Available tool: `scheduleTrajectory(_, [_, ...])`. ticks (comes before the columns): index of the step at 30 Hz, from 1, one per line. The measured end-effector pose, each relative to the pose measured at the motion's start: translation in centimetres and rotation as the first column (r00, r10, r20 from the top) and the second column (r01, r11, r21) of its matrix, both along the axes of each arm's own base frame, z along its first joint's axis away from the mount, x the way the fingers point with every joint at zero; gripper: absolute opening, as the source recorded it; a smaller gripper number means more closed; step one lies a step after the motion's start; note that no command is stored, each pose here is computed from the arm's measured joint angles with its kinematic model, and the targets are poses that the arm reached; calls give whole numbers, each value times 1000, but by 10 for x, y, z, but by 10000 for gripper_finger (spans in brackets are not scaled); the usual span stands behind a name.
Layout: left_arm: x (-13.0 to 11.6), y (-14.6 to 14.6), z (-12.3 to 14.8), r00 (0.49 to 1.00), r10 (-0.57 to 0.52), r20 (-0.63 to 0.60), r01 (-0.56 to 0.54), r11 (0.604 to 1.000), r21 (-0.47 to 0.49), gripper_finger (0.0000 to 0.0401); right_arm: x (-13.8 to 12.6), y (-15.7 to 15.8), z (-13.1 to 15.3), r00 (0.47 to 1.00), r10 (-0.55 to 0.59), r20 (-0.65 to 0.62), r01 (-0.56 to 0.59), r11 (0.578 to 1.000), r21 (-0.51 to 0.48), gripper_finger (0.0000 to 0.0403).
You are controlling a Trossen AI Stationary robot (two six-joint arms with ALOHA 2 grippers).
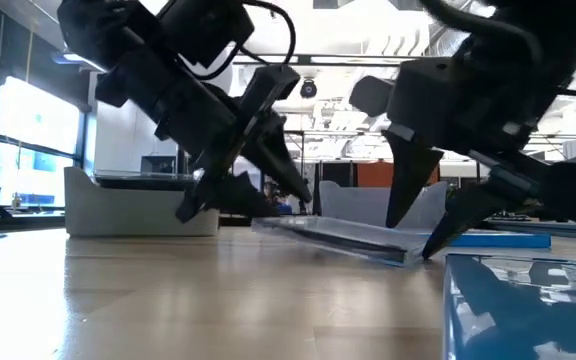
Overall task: Pick & place jewel cases by type
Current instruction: Put the black CD case into the gray bin
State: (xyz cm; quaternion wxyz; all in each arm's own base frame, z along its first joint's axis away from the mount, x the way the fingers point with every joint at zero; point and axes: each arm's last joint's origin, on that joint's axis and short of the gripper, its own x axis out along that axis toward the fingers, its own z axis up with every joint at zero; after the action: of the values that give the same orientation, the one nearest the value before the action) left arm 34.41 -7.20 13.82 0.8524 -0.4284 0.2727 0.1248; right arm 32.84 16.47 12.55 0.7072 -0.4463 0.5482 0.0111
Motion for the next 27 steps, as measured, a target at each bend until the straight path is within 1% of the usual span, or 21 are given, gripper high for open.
scheduleTrajectory(2, [1,-1,3,1000,-10,9,10,1000,-9,182,-2,3,1,1000,7,9,-7,1000,-13,161])
scheduleTrajectory(4, [1,-1,4,1000,-22,15,22,1000,-18,182,-5,5,7,1000,8,12,-8,1000,1,161])
scheduleTrajectory(10, [0,-5,4,994,-105,5,105,991,-79,182,-15,13,31,996,-26,80,20,997,75,161])
scheduleTrajectory(12, [0,-6,4,991,-133,9,133,986,-102,182,-19,17,40,994,-37,100,24,992,127,161])
scheduleTrajectory(14, [1,-8,6,985,-169,29,172,976,-133,182,-21,21,46,993,-51,103,28,977,211,161])
scheduleTrajectory(18, [0,-19,9,967,-250,56,256,948,-189,182,-25,32,48,997,-54,59,29,928,372,161])
scheduleTrajectory(20, [-1,-25,11,956,-285,72,294,935,-200,182,-26,39,47,998,-35,47,11,904,428,161])
scheduleTrajectory(21, [-2,-29,12,951,-297,81,308,930,-201,182,-27,43,47,998,-23,50,-1,898,440,161])
scheduleTrajectory(23, [-3,-37,13,946,-311,95,324,926,-196,182,-30,48,46,998,-8,60,-19,899,437,161])
scheduleTrajectory(27, [-9,-48,10,947,-317,56,321,925,-205,182,-34,57,47,996,10,85,-46,897,440,161])
